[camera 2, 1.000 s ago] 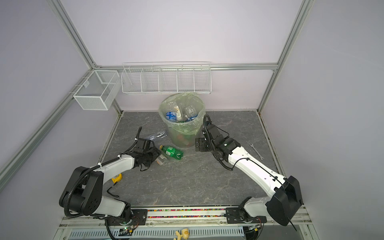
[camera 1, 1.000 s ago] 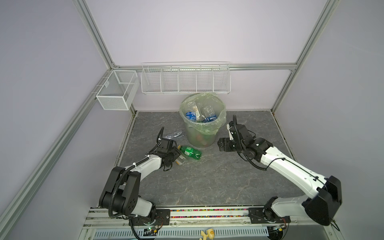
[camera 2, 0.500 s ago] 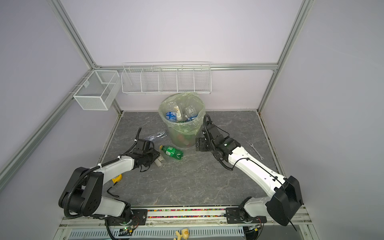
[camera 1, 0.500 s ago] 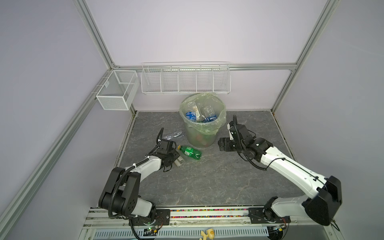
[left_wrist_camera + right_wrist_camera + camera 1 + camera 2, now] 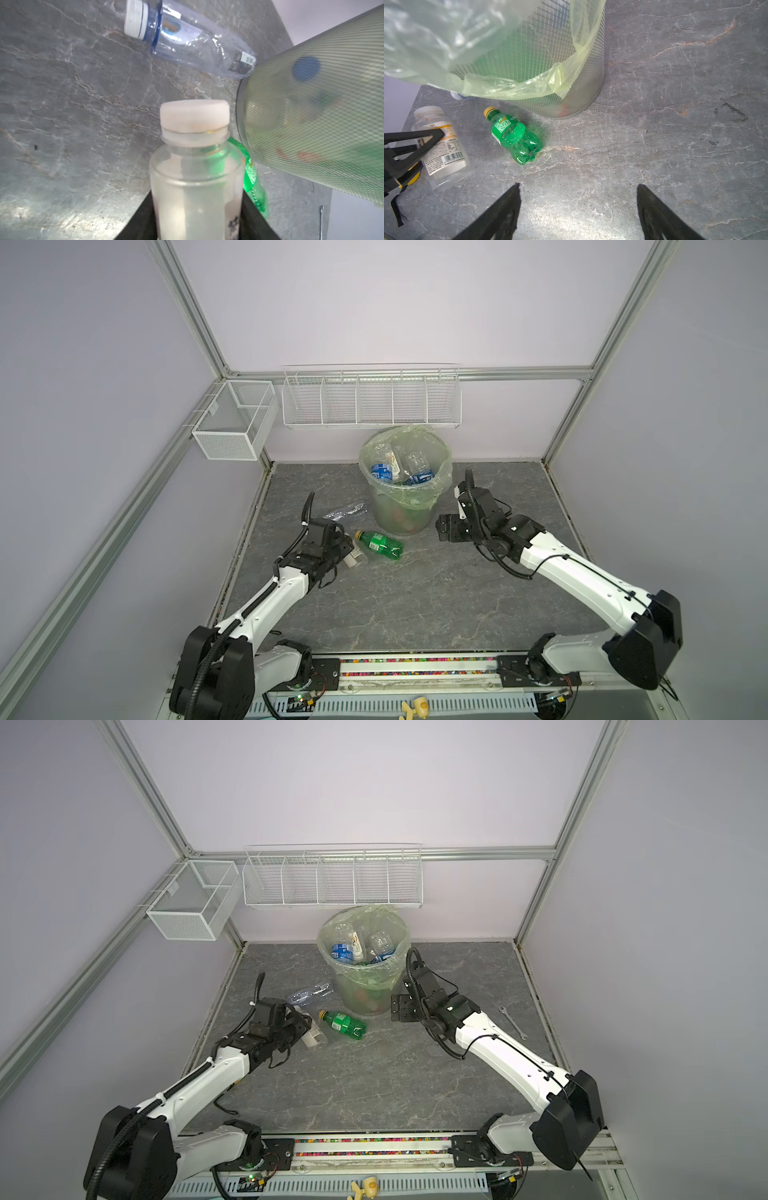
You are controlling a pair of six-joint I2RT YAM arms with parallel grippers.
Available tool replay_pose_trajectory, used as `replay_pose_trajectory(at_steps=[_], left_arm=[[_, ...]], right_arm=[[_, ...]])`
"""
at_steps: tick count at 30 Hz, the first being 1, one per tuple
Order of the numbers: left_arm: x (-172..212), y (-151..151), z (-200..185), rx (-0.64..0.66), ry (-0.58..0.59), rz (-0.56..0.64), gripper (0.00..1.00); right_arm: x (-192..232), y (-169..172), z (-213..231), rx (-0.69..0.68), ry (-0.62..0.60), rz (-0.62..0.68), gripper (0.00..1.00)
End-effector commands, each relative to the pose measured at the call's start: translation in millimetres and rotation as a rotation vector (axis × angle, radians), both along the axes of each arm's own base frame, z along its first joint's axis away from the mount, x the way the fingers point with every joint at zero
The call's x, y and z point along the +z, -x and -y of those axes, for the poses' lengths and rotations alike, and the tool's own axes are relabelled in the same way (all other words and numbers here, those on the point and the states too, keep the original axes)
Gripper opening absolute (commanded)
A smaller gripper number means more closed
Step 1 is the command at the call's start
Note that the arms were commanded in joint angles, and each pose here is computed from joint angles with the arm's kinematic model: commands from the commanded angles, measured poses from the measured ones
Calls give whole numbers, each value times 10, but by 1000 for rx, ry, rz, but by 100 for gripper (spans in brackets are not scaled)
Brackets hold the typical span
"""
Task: Throw the plastic bottles in the bin
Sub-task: 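Lift the white-capped bottle with the left gripper and carry it over the bin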
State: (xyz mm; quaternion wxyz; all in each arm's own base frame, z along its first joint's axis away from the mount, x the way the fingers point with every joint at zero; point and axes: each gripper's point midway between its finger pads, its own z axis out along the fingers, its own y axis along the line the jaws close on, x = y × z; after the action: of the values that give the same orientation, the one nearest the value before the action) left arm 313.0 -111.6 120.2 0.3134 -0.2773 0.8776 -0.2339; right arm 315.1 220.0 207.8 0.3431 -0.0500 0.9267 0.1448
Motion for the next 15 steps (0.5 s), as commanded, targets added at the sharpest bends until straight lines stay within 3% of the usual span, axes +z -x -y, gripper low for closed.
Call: replay_pose_trajectory(at_steps=[1, 15], left_arm=[[157, 1, -86, 4, -41, 44, 48], [747, -106, 7, -65, -48, 132, 48]], right_arm=[[14, -24, 10, -25, -10, -8, 88], [-9, -3, 53, -34, 5, -15, 88]])
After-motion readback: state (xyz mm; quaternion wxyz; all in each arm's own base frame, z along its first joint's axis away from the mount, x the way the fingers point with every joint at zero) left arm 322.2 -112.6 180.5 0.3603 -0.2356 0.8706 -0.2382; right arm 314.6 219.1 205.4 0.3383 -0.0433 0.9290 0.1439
